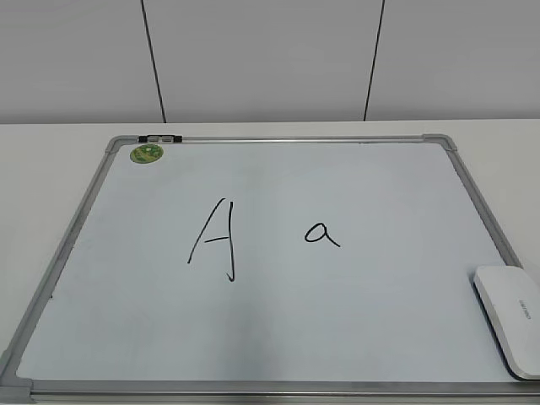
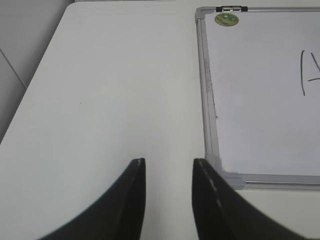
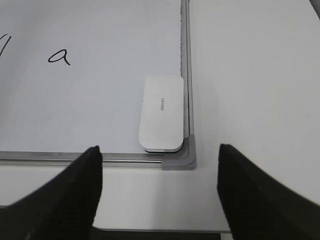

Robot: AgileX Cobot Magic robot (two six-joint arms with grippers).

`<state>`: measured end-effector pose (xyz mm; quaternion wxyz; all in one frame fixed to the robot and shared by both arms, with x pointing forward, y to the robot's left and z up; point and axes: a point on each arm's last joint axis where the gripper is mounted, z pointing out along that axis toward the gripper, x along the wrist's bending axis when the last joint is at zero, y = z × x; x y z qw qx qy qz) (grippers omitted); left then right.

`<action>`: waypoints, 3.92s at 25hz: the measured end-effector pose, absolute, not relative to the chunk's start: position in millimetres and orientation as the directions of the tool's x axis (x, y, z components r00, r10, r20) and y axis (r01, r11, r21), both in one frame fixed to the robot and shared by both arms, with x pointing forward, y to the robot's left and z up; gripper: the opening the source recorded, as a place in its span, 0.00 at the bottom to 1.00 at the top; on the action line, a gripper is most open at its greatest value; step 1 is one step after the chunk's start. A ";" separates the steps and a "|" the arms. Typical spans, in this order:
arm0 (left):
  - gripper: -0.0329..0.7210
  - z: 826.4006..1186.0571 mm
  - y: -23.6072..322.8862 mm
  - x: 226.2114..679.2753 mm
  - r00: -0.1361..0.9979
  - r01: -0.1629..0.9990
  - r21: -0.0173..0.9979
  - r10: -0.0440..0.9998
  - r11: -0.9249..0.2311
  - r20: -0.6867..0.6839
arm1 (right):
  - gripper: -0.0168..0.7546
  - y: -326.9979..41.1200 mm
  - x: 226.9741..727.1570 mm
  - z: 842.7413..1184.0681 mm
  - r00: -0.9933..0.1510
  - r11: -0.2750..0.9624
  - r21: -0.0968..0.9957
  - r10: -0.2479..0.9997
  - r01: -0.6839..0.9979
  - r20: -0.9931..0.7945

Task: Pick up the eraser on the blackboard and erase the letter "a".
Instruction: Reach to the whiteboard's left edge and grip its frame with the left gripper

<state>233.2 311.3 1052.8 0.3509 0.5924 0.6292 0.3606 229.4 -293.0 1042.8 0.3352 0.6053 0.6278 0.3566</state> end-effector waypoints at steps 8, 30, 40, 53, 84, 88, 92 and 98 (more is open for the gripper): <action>0.36 1083.4 308.3 269.9 -0.041 0.497 0.868 0.999 0.020 0.001 | 0.71 -293.0 229.4 1042.8 -0.043 0.013 0.853 0.999 0.521 0.011; 0.36 1033.8 271.2 517.5 -0.016 0.872 0.487 0.996 0.055 -0.083 | 0.71 -293.0 229.4 1042.8 -0.043 0.013 0.853 0.999 0.521 0.011; 0.37 1022.8 252.4 564.5 0.015 0.904 0.426 0.996 0.024 -0.086 | 0.71 -293.0 229.4 1042.8 -0.043 0.013 0.853 0.999 0.521 0.011; 0.37 994.1 247.3 613.7 0.021 0.954 0.299 0.999 -0.008 -0.039 | 0.71 -293.0 229.4 1042.8 -0.043 0.013 0.853 0.999 0.521 0.011; 0.37 925.5 263.7 644.4 -0.053 0.996 0.077 0.998 0.055 -0.032 | 0.71 -289.4 229.2 1043.1 -0.067 -0.005 0.854 0.997 0.520 0.047; 0.37 917.6 262.8 645.4 -0.055 0.997 0.059 0.998 0.057 -0.038 | 0.71 -289.4 229.2 1043.1 -0.067 -0.005 0.854 0.997 0.520 0.047; 0.37 912.1 262.4 645.6 -0.053 0.997 0.045 0.998 0.055 -0.041 | 0.71 -289.4 229.2 1043.1 -0.067 -0.005 0.854 0.997 0.520 0.047; 0.37 905.0 262.4 646.0 -0.051 0.998 0.030 0.998 0.052 -0.038 | 0.71 -289.4 229.2 1043.1 -0.067 -0.005 0.854 0.997 0.520 0.047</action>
